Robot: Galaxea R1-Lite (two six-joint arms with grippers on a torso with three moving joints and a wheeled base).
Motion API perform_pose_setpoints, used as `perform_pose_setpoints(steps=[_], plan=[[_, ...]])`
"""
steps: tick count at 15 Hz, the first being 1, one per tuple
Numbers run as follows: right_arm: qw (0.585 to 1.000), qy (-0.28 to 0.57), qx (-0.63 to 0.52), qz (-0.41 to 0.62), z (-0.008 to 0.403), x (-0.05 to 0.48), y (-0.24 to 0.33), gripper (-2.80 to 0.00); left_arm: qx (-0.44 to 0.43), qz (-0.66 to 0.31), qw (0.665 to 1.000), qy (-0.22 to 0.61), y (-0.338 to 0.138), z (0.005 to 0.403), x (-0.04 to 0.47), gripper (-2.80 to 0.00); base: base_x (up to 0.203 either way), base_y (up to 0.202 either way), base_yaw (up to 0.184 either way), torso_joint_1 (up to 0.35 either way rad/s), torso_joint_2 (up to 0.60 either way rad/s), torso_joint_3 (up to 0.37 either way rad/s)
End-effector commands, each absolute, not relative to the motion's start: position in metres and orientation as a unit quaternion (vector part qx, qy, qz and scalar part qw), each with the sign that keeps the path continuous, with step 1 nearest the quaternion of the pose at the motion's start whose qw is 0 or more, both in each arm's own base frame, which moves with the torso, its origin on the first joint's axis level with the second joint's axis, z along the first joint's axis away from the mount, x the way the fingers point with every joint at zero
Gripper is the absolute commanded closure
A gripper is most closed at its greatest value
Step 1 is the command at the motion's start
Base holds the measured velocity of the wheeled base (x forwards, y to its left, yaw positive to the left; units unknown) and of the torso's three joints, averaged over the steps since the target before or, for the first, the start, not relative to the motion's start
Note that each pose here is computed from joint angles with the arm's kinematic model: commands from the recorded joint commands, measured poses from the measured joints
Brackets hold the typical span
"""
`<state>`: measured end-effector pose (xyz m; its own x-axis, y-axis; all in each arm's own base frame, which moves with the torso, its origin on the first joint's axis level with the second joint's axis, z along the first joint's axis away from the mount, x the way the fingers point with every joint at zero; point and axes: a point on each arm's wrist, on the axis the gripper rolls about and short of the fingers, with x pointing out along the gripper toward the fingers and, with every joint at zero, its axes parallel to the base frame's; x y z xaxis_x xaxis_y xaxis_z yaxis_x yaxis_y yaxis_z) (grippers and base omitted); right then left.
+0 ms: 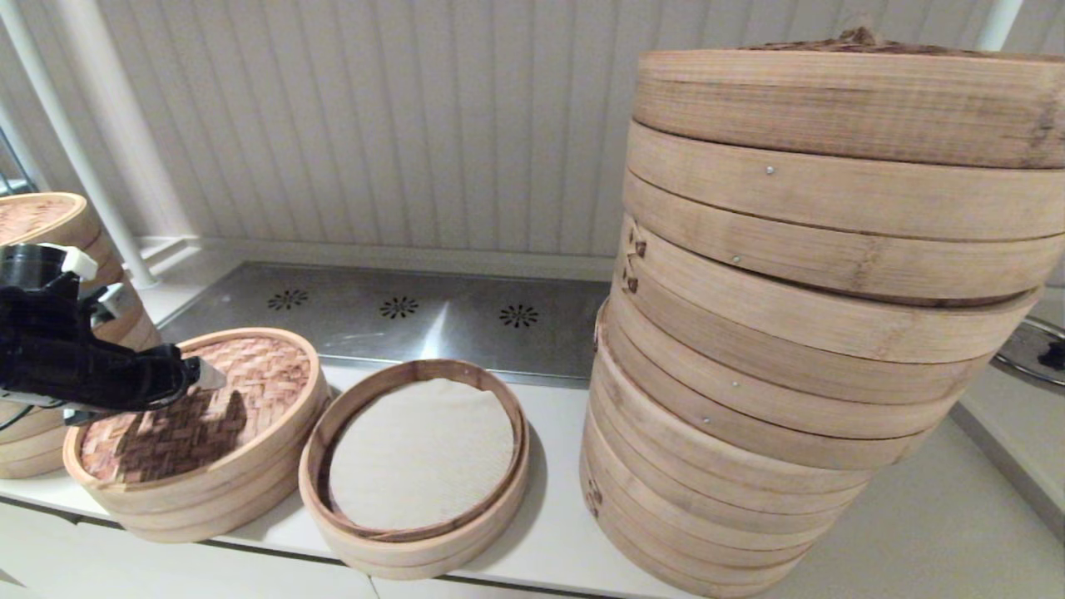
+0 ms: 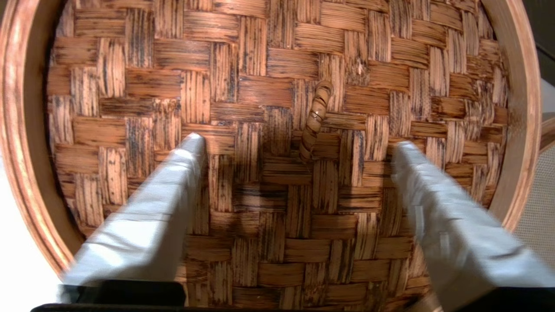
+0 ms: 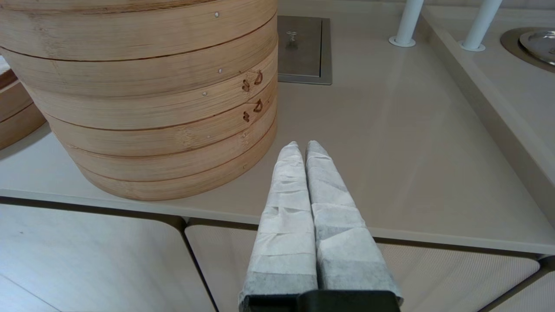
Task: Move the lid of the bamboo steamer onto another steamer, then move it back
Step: Pick up the steamer
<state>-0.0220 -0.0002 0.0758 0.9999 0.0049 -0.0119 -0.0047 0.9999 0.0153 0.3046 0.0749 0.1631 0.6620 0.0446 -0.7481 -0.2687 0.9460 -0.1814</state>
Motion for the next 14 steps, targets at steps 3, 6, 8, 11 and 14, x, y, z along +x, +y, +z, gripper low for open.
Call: perform_pose_setpoints(steps=[3,6,8,11,14], plan=[[1.000,0.005,0.008,0.003,0.0760,-0.0221,-0.0002,0.00,-0.139,0.083,0.902,0.399,0.0745,0.1648,0.3049,0.00,0.000,0.000,0.000,0.000,0.00,0.000],[1.000,0.005,0.008,0.003,0.0760,-0.0221,-0.0002,0.00,-0.133,0.080,0.910,0.385,0.0734,0.1671,0.3082,0.00,0.000,0.000,0.000,0.000,0.00,0.000],[1.000,0.006,0.008,0.003,0.0756,-0.0220,-0.0002,0.00,-0.128,0.080,0.912,0.381,0.0727,0.1657,0.3111,0.00,0.000,0.000,0.000,0.000,0.00,0.000],[1.000,0.005,0.008,0.003,0.0760,-0.0221,-0.0002,0.00,-0.129,0.081,0.910,0.386,0.0730,0.1608,0.3123,0.00,0.000,0.000,0.000,0.000,0.00,0.000],[1.000,0.006,0.008,0.002,0.0758,-0.0221,-0.0002,0.00,-0.128,0.080,0.912,0.381,0.0733,0.1635,0.3134,0.00,0.000,0.000,0.000,0.000,0.00,0.000]])
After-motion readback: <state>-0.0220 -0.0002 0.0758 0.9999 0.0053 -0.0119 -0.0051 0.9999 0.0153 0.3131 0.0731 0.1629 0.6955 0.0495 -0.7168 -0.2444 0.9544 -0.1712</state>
